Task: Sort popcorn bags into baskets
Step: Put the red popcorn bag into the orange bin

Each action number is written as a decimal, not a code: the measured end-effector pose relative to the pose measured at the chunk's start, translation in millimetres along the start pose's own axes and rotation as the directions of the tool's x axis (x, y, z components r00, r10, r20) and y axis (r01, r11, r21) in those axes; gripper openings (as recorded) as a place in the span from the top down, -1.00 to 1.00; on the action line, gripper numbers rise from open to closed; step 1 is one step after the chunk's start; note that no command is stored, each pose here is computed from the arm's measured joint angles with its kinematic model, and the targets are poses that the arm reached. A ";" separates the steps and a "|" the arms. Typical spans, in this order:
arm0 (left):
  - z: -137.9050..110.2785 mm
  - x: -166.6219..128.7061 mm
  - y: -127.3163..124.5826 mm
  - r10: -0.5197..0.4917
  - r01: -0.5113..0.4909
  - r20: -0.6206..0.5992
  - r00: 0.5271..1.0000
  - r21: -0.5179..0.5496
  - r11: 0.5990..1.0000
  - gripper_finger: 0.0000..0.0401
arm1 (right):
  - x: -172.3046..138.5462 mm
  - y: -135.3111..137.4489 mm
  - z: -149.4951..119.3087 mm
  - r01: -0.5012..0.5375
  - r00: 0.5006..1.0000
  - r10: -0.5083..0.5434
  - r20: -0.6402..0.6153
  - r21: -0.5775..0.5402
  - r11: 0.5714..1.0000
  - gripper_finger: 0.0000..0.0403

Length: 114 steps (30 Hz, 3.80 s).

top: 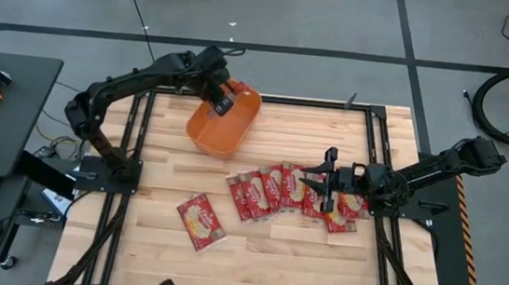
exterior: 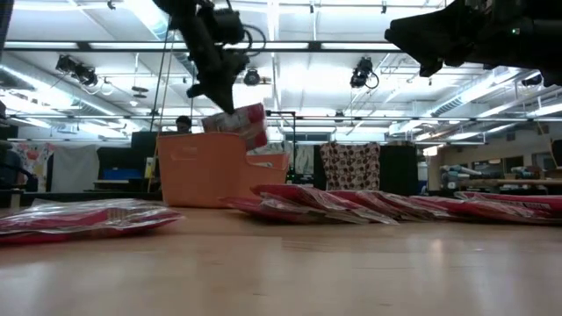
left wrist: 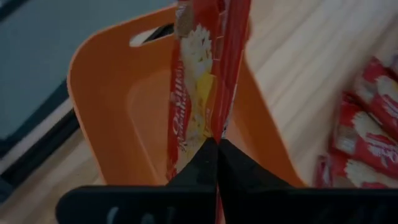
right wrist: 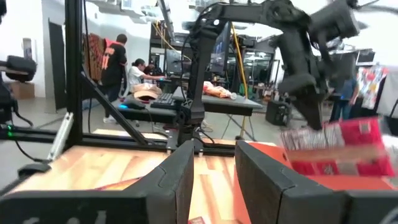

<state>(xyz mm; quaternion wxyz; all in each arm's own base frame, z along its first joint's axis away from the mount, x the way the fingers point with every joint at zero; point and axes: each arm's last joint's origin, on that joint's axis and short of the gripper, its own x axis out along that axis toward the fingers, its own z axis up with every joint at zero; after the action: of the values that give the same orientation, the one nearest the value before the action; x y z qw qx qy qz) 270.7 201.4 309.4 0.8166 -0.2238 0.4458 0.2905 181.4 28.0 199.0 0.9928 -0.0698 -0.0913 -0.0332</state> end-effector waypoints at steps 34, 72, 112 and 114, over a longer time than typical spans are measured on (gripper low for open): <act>-28.1 40.0 -121.2 -0.080 0.091 -0.045 0.996 0.528 0.845 0.23 | -11.0 1.2 -11.9 -0.101 0.974 0.092 -0.209 -0.035 0.994 0.39; -184.5 106.5 -266.1 0.149 -0.089 0.075 0.986 0.991 0.096 0.01 | -17.9 -5.2 3.2 0.009 0.990 -0.010 -0.142 -0.006 1.000 0.39; -15.9 12.6 -157.2 0.164 -0.113 -0.148 0.975 0.306 0.945 0.99 | -14.1 -9.7 2.4 0.061 0.990 -0.059 -0.127 0.012 0.998 0.39; -9.0 15.4 -139.3 0.172 -0.121 -0.185 0.968 0.258 0.959 0.99 | -14.1 -9.6 2.4 0.061 0.990 -0.059 -0.127 0.012 0.998 0.39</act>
<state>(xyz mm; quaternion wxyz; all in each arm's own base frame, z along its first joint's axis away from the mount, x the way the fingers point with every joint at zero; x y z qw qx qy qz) 365.9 98.2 306.5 0.7636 -0.1165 0.5755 0.2688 166.4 19.6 200.0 0.9957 -0.0569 -0.0303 -0.0665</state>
